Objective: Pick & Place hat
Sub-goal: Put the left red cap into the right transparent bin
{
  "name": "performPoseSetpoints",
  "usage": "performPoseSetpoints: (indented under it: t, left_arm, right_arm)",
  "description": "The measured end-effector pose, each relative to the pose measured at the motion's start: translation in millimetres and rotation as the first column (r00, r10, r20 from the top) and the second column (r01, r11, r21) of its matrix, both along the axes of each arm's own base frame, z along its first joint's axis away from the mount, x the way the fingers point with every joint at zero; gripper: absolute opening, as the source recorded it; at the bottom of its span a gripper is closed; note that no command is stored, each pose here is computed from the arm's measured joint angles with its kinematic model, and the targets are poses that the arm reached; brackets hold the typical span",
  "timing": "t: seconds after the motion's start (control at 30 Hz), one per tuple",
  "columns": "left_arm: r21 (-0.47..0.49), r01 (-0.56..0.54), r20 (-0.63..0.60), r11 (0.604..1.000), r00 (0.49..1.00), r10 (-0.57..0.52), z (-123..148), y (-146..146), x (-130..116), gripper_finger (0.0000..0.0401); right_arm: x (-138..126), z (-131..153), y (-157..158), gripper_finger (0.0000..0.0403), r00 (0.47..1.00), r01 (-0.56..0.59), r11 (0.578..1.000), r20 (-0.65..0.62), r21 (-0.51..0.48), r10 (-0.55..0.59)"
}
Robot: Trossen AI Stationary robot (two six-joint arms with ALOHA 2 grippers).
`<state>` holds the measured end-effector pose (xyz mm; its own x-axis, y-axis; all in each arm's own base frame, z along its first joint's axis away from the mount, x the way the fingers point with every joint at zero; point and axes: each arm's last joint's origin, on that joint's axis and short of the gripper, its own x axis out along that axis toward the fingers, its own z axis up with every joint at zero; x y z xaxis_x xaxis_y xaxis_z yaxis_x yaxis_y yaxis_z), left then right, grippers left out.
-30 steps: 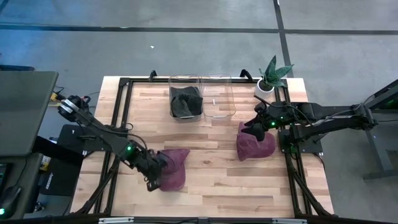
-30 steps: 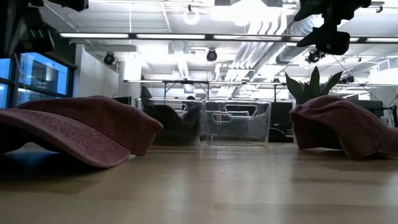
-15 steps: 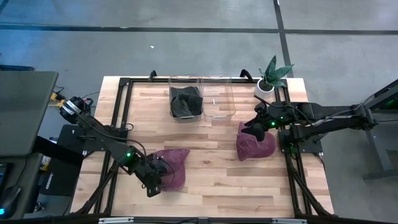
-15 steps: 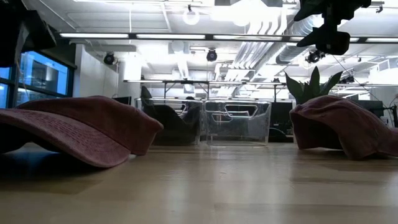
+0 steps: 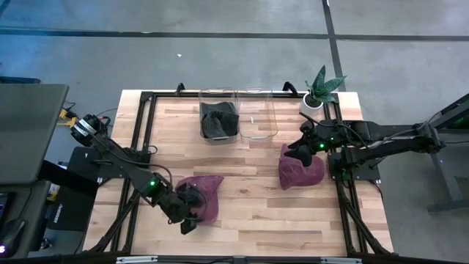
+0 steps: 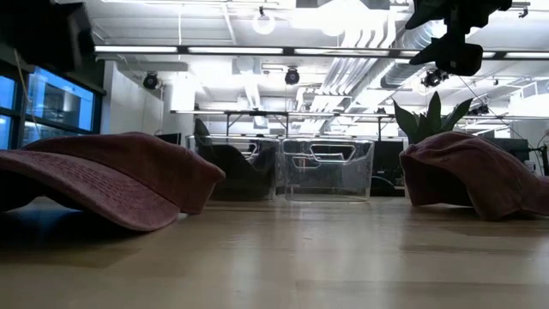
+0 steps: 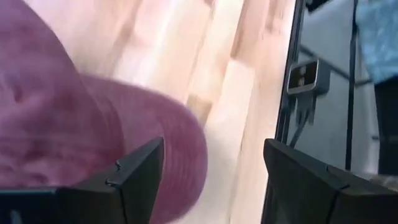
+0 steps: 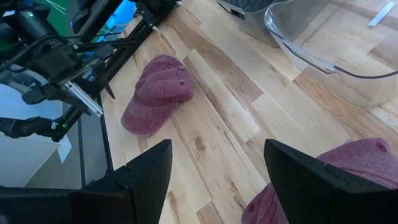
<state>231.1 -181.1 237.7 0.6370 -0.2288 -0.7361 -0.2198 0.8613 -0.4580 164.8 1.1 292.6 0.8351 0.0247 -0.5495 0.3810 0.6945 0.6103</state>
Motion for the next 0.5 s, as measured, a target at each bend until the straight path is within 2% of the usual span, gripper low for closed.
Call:
performPoseSetpoints:
  t: [0.1,0.27,0.5]
  left_arm:
    - [0.021,-0.044,0.061,0.999,0.997,0.042,1,0,4,0.027]
    - [0.142,-0.082,0.085,0.986,0.994,0.07,-12,-6,15,0.027]
    - [0.19,-0.151,0.131,0.97,0.983,0.127,-6,-26,43,0.027]
  right_arm:
    - [0,0,0,0.025,1.0,0.0,1.0,0.0,0.0,0.0]
    - [0,0,0,0.025,1.0,0.0,1.0,0.0,0.0,0.0]
    - [0,0,0,0.025,1.0,0.0,1.0,0.002,0.001,0.0]
